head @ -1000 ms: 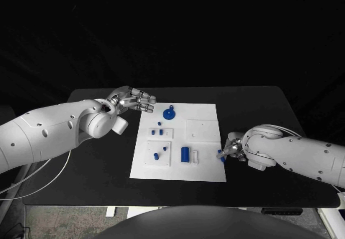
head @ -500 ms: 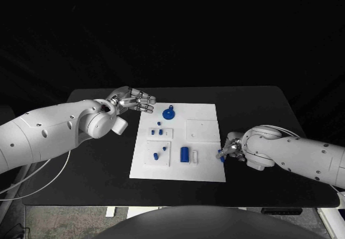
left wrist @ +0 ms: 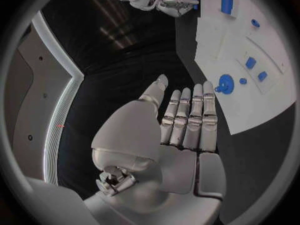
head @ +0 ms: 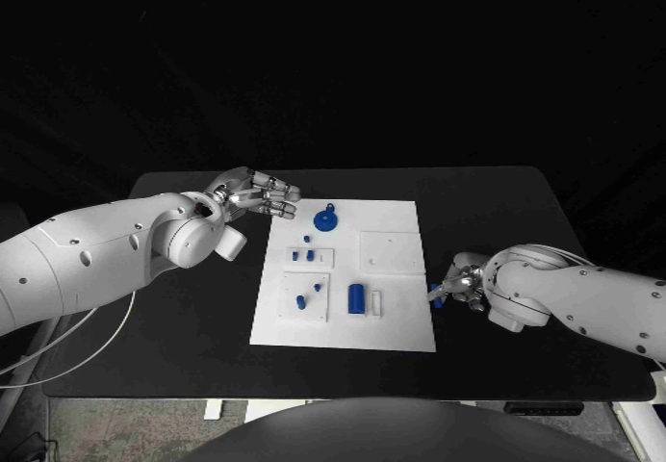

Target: Assemble the parts on the task board

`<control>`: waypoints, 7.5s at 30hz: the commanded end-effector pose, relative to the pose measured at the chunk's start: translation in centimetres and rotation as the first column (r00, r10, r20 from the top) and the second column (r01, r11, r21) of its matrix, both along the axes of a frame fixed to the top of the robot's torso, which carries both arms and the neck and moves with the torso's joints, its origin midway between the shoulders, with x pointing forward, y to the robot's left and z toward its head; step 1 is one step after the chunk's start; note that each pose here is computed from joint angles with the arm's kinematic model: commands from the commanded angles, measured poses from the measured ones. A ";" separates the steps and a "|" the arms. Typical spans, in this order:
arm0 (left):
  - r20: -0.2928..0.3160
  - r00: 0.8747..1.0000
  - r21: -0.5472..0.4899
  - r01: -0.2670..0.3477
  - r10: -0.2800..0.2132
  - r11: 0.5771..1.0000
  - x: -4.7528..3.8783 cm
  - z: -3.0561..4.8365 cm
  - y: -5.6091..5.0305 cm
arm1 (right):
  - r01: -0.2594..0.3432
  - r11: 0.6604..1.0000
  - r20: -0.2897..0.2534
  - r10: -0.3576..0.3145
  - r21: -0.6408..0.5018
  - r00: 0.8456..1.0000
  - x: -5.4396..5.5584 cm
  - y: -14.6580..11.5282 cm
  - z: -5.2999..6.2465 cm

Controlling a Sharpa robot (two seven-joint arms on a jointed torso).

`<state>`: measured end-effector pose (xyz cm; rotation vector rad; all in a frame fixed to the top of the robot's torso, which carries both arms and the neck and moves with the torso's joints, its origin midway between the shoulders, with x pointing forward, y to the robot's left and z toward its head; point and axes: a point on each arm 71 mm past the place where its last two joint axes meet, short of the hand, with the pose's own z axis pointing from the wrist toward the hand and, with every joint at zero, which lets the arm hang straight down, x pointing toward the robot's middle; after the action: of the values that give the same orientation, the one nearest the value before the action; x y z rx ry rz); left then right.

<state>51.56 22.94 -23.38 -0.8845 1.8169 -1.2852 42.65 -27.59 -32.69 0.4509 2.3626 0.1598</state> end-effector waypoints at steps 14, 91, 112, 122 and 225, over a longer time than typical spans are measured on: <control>-0.002 1.000 -0.008 0.017 -0.017 1.000 -0.06 0.02 -0.3 | -0.045 0.986 0.036 0.040 0.159 0.999 -0.3 4.1 2.6; -0.012 0.999 -0.009 0.030 -0.030 1.000 -0.14 -0.02 -0.6 | -0.128 0.982 -0.050 0.136 0.136 0.989 -0.5 10.8 -0.9; -0.014 0.999 -0.008 0.031 -0.031 0.999 -0.12 -0.05 -0.6 | -0.122 0.977 -0.024 0.128 0.176 0.991 -0.4 11.0 -1.1; -0.015 0.999 -0.006 0.029 -0.029 1.000 -0.13 -0.06 -0.4 | -0.148 0.957 -0.038 0.163 0.250 0.986 -0.9 10.2 -1.4; -0.027 0.999 -0.001 0.043 -0.043 0.999 -0.18 -0.17 -0.5 | -0.053 0.966 -0.053 0.068 0.255 0.996 -1.4 8.0 -2.1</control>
<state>51.43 22.72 -23.62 -0.8834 1.8579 -1.2883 41.11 -19.53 -34.82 0.5127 2.4561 0.5018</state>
